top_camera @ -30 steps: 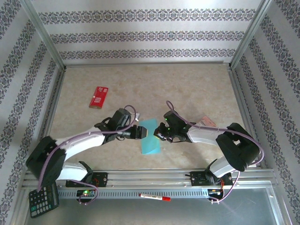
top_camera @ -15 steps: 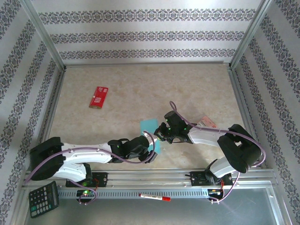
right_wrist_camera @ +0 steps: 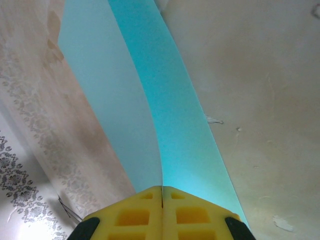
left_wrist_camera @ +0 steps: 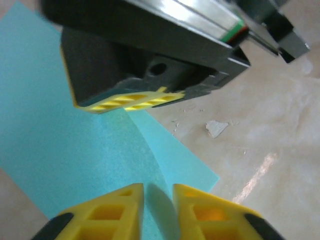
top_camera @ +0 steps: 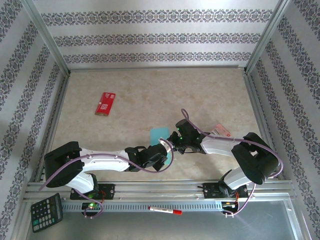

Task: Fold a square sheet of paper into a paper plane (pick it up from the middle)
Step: Fold the triangle a second time at the center of the table.

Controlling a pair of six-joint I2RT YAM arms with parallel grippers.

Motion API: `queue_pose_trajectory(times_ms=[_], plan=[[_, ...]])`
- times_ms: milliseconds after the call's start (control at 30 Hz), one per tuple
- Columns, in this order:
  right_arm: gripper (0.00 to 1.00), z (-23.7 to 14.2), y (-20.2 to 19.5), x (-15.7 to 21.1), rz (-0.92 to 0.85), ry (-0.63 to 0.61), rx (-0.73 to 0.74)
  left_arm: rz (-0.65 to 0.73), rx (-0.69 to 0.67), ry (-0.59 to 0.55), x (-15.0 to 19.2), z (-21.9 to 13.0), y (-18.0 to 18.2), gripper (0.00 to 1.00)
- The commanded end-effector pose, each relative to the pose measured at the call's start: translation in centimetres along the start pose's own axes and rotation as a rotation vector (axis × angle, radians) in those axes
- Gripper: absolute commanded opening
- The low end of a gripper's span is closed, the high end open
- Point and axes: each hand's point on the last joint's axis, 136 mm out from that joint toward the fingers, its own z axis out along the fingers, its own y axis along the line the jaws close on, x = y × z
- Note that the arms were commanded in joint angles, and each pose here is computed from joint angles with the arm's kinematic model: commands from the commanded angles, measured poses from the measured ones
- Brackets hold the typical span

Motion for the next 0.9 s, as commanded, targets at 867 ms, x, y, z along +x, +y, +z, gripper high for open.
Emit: queue_pose_trajectory(times_ms=[867], plan=[[0.18, -0.1, 4.6, -4.2, -0.308, -0.002, -0.086, -0.278, 0.485, -0.007, -0.9, -1.1, -0.6, 0.00]])
